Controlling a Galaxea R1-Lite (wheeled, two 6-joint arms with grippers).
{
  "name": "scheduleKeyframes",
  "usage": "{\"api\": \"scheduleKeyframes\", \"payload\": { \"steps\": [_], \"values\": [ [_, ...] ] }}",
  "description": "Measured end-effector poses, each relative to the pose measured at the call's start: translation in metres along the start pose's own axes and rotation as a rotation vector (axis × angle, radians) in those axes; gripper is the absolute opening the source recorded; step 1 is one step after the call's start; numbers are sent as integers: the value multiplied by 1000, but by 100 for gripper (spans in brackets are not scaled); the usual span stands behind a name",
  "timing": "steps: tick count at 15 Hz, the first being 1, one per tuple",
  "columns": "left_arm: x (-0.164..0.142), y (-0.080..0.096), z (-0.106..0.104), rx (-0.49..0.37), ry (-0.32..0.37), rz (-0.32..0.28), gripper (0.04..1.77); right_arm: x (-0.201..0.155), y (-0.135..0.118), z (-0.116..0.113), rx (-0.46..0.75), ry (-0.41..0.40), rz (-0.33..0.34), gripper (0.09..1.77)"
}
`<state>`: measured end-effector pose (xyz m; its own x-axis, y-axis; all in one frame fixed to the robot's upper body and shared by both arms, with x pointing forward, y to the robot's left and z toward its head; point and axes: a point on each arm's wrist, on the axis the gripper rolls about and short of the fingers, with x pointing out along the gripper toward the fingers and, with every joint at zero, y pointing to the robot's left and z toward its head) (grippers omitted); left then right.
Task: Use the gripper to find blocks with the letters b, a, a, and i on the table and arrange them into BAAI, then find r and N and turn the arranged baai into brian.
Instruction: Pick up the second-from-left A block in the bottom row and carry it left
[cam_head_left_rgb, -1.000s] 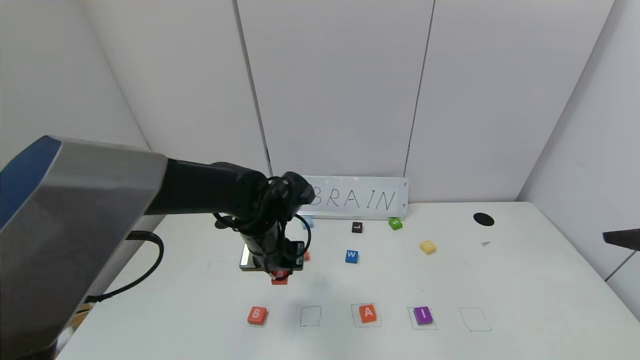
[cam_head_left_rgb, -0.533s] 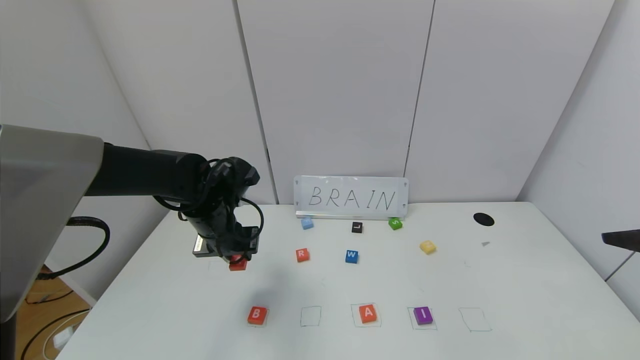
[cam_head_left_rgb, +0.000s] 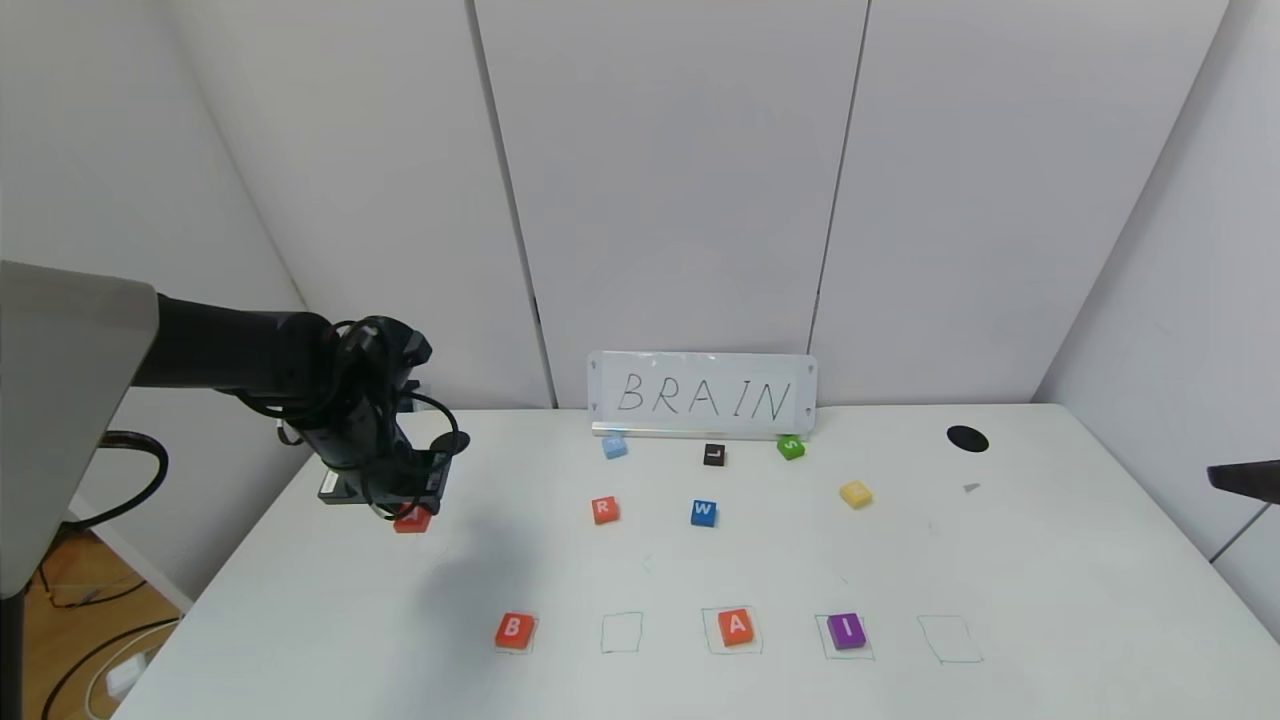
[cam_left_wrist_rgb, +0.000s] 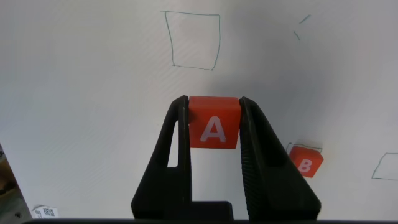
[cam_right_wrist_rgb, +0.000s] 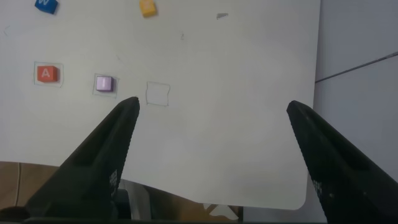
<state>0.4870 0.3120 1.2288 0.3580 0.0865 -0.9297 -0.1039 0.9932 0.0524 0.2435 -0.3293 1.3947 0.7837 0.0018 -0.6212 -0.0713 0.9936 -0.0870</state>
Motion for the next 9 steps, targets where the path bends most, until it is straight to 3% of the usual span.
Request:
{"api": "scheduleKeyframes", "payload": {
  "steps": [4,9],
  "values": [
    [23,13,9,-7,-32,-15,51,0,0,0,0,0,0,171],
    [54,14,8,18,15,-4,51,0,0,0,-3,1,1,171]
  ]
}}
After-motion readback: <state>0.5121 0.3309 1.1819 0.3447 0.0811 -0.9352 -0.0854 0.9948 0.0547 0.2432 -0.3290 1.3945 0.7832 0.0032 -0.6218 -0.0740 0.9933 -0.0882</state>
